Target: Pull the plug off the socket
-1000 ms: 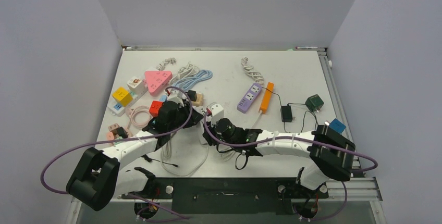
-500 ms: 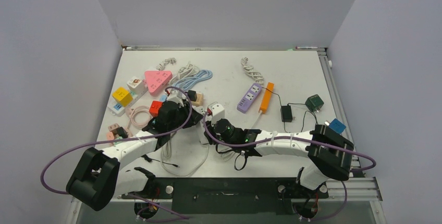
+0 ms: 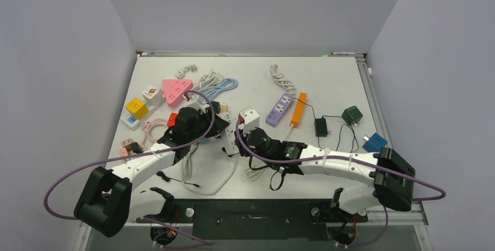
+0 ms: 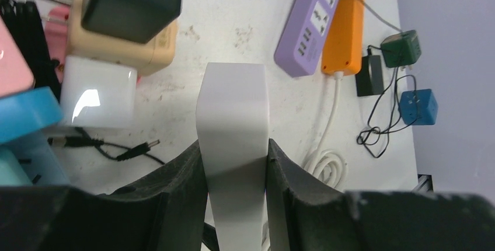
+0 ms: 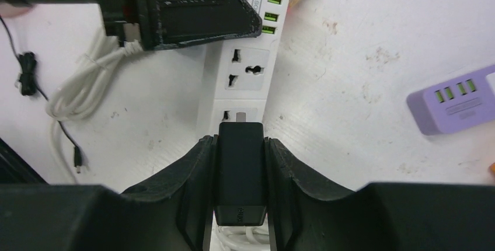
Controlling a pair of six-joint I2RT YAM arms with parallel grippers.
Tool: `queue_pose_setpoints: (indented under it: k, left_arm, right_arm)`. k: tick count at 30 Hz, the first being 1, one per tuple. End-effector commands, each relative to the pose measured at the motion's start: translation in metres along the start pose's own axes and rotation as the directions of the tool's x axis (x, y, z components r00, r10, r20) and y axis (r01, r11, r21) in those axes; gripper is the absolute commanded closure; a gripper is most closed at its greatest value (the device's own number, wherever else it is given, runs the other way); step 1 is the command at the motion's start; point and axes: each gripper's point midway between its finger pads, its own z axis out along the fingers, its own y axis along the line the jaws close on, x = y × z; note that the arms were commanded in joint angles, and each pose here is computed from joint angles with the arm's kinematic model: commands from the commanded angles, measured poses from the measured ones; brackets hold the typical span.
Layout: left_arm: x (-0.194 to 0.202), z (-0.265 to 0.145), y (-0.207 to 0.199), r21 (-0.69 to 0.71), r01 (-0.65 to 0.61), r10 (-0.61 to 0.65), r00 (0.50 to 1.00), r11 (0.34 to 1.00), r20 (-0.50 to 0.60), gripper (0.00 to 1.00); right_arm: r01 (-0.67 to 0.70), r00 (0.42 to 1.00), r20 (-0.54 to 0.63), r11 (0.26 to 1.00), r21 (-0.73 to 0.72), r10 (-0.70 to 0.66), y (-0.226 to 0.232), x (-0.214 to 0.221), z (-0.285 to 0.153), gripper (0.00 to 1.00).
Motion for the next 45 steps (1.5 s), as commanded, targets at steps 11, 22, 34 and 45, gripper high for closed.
queue_pose_setpoints:
  k: [11, 22, 34, 45]
  left_arm:
    - [-0.067, 0.022, -0.028, 0.013, -0.079, 0.077, 0.991, 0.997, 0.108, 1.00]
    - [-0.091, 0.015, -0.065, 0.096, -0.153, 0.142, 0.983, 0.984, 0.113, 1.00]
    - [-0.094, -0.008, -0.104, 0.209, -0.198, 0.196, 0.980, 0.958, 0.028, 1.00]
    - [-0.093, 0.016, -0.134, 0.304, -0.205, 0.231, 0.971, 0.931, -0.055, 1.00]
  right_arm:
    - [-0.093, 0.940, 0.336, 0.990, 0.103, 0.054, -0.039, -0.165, -0.124, 0.95]
    - [-0.164, 0.960, 0.279, 0.809, 0.564, 0.000, -0.163, -0.155, -0.153, 0.95]
    - [-0.215, 0.973, 0.111, 0.608, 0.764, 0.204, -0.292, -0.082, -0.115, 0.95]
    - [-0.160, 0.910, 0.033, 0.279, 0.947, 0.413, -0.379, 0.029, -0.129, 0.92]
